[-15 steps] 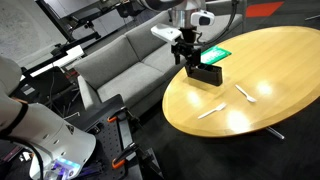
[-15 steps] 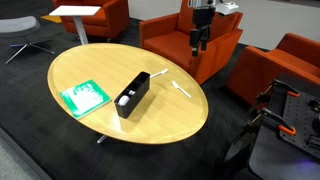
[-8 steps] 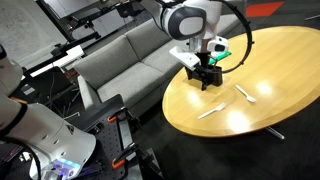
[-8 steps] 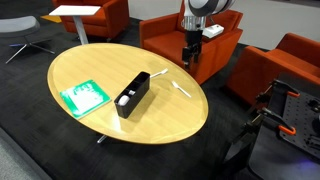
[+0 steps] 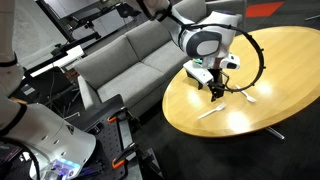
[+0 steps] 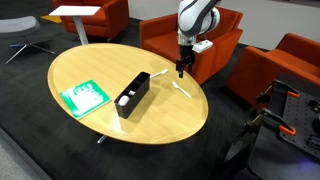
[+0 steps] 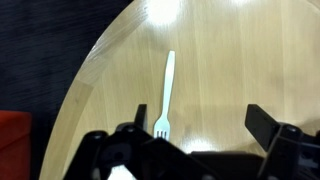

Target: Put the fork on the left inside the cutlery holder

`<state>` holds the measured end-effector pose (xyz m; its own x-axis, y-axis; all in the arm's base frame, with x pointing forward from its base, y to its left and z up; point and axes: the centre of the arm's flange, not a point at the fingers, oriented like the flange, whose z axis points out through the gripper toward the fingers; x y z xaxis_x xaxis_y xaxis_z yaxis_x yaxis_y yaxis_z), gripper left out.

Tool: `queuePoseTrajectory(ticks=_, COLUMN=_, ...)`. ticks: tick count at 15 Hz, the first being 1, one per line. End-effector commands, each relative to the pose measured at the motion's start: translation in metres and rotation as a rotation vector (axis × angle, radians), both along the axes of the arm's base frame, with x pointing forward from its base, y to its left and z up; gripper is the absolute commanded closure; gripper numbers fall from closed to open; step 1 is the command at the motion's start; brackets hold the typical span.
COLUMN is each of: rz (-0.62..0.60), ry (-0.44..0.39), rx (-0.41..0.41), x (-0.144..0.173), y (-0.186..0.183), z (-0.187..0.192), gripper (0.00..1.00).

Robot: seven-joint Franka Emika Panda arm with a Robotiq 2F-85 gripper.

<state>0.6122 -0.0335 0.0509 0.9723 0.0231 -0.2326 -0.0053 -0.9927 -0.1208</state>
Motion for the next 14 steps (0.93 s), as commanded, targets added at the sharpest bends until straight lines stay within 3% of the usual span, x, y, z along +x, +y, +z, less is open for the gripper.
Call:
queuePoseTrajectory(ticks=1, rz=-0.038, ry=0.017, rx=-0.008, x=0.026, y=0.004, z=-0.023, gripper=0.0)
queuePoseTrajectory(ticks=14, rz=-0.144, ry=0.079, rx=-0.068, x=0.031, y=-0.001, z=-0.097, gripper=0.0)
